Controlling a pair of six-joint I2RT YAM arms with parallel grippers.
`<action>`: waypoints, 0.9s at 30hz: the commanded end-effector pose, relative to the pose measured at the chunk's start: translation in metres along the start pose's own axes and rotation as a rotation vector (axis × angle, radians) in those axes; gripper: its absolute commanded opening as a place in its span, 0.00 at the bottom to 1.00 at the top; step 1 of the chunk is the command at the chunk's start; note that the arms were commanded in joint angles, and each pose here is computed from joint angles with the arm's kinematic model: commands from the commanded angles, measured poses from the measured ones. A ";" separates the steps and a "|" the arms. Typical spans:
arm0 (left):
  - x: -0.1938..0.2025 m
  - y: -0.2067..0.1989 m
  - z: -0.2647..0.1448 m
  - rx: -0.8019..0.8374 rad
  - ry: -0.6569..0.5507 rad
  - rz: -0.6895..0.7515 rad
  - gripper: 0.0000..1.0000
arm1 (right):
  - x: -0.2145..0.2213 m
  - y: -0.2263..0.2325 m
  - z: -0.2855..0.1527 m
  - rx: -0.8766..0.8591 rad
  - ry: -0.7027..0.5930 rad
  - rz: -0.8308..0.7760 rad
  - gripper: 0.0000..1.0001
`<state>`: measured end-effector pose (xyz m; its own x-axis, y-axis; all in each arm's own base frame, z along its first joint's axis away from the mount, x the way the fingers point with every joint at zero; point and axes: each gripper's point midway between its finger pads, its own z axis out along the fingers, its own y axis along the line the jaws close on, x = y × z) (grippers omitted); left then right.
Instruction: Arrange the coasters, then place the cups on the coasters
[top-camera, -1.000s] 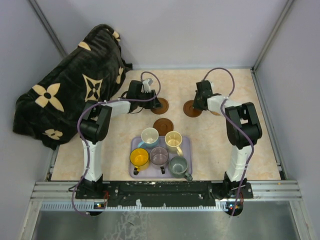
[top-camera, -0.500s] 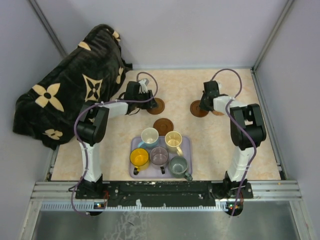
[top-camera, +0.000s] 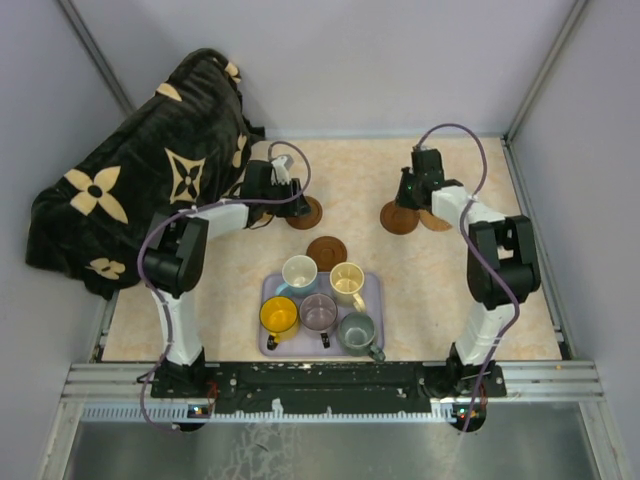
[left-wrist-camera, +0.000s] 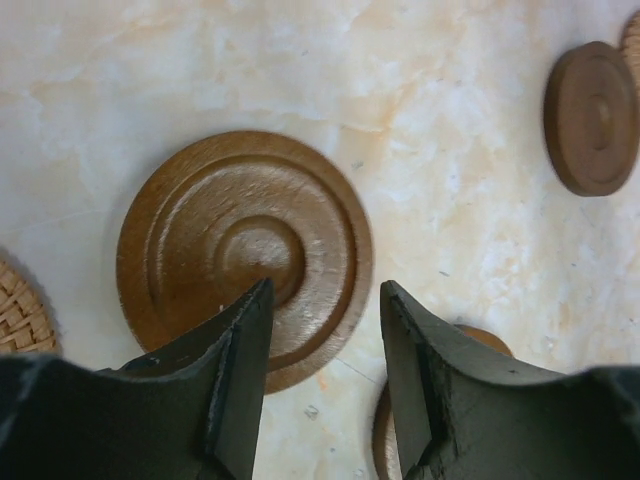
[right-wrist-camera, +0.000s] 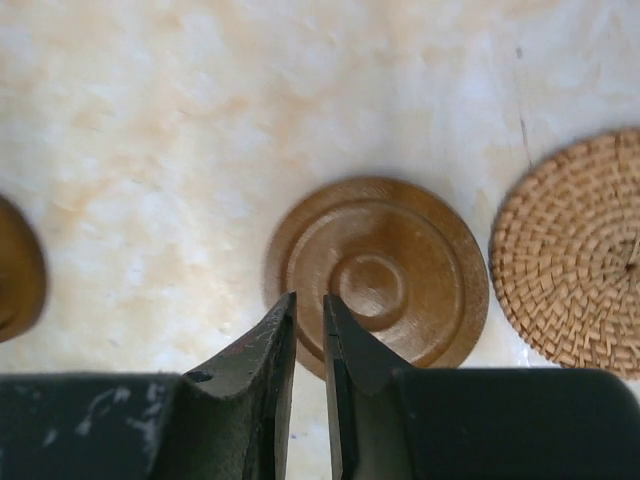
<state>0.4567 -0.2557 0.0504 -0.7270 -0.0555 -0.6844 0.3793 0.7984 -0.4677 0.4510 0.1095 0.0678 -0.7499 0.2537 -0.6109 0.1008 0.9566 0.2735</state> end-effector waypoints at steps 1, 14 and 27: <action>-0.042 -0.046 -0.032 0.092 -0.099 0.119 0.54 | -0.064 0.050 -0.053 -0.158 -0.164 -0.069 0.18; -0.005 -0.034 -0.083 -0.028 -0.134 -0.013 0.51 | 0.046 0.142 -0.062 -0.262 -0.006 -0.293 0.09; 0.024 -0.008 -0.132 -0.207 -0.194 -0.083 0.43 | 0.126 0.171 -0.047 -0.282 0.146 -0.378 0.09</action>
<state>0.3641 -0.1984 0.1107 -0.6441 -0.1899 -0.7410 0.2442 0.8670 -0.4345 0.3574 0.2840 0.0849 -0.7723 -0.1173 -0.6243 -0.3448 0.9028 0.2570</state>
